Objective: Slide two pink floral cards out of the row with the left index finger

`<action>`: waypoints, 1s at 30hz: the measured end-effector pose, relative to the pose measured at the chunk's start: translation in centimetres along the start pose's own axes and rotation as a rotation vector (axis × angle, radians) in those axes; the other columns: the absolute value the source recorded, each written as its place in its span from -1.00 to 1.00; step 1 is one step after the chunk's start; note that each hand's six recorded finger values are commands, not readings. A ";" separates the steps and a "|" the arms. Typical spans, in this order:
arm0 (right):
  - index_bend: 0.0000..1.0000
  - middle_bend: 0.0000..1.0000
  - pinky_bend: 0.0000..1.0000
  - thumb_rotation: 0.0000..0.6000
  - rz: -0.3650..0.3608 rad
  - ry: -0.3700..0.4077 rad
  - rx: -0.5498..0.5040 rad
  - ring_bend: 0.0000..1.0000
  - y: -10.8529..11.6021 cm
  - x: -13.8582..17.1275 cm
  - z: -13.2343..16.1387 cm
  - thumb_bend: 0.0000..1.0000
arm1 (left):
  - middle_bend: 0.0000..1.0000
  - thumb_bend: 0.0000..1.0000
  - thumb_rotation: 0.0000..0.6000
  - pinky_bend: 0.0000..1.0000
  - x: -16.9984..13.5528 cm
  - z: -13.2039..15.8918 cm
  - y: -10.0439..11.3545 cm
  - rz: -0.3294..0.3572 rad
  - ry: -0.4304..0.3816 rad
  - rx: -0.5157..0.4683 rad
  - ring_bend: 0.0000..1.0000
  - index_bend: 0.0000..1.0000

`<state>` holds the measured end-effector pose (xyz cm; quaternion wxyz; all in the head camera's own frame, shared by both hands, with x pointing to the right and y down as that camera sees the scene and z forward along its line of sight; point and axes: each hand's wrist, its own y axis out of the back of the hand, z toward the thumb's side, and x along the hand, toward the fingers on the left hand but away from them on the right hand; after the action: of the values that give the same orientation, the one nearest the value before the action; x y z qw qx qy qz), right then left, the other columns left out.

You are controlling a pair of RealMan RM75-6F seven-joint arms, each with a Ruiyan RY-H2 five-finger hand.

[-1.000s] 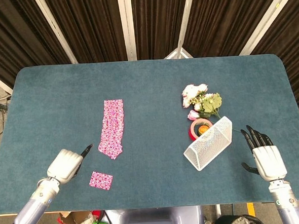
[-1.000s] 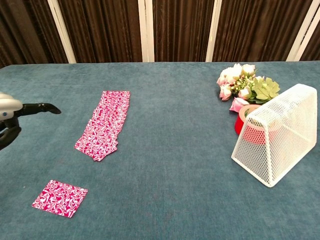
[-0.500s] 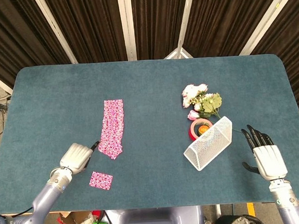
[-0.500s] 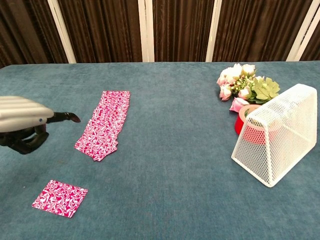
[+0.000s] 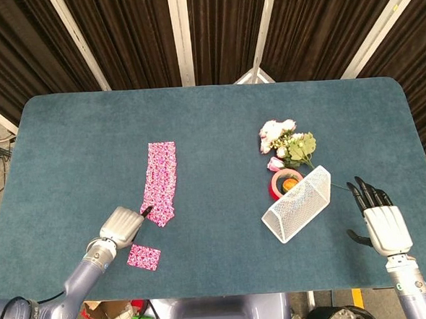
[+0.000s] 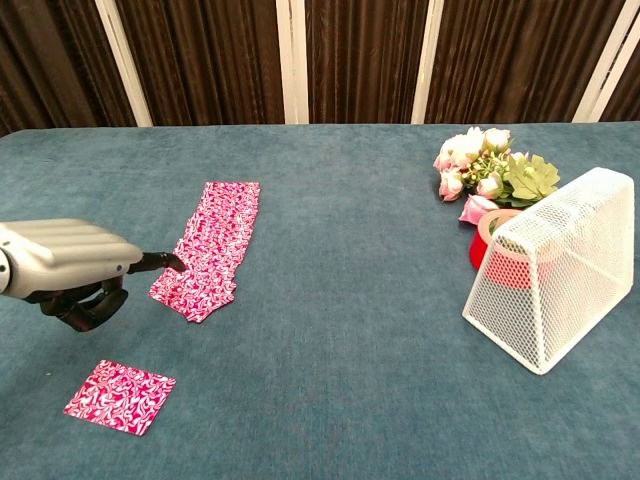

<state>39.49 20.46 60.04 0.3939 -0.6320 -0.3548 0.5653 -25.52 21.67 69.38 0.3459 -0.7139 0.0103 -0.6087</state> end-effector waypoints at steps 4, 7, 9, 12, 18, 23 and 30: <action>-1.00 -1.00 -0.65 1.00 0.000 0.000 -0.003 -0.75 0.0 0.0 0.0 -0.64 | 0.62 0.95 1.00 0.33 0.1 0.2 -0.2 -0.015 -0.001 -0.004 0.49 -0.98; -1.00 -1.00 -0.65 1.00 -0.001 0.001 -0.004 -0.75 0.1 0.0 0.0 -0.64 | 0.62 0.95 1.00 0.33 0.2 0.3 -0.3 -0.018 -0.002 0.001 0.49 -0.98; -1.00 -1.00 -0.65 1.00 -0.002 0.000 -0.005 -0.75 0.1 0.0 -0.1 -0.64 | 0.62 0.95 1.00 0.33 0.3 0.4 -0.4 -0.020 -0.002 0.001 0.49 -0.98; -1.00 -1.00 -0.65 1.00 -0.003 -0.001 -0.007 -0.75 0.1 0.0 -0.1 -0.64 | 0.62 0.95 1.00 0.33 0.5 0.5 -0.5 -0.024 -0.005 0.003 0.49 -0.98; -1.00 -1.00 -0.65 1.00 -0.003 -0.001 -0.009 -0.75 0.2 0.0 -0.1 -0.64 | 0.62 0.95 1.00 0.33 1.0 0.8 -0.8 -0.037 -0.006 0.009 0.49 -0.98; -1.00 -1.00 -0.65 1.00 -0.001 -0.003 -0.011 -0.75 0.2 0.0 -0.2 -0.64 | 0.62 0.95 1.00 0.33 1.2 1.2 -1.0 -0.046 -0.010 0.018 0.49 -0.98; -1.00 -1.00 -0.65 1.00 -0.006 -0.002 -0.014 -0.75 0.3 0.0 -0.2 -0.64 | 0.62 0.95 1.00 0.33 1.0 1.0 -1.3 -0.074 0.005 0.024 0.49 -0.96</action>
<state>39.73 20.36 59.78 0.3908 -0.6332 -0.3608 0.5624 -24.94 22.75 70.89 0.3319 -0.7080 -0.0224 -0.6230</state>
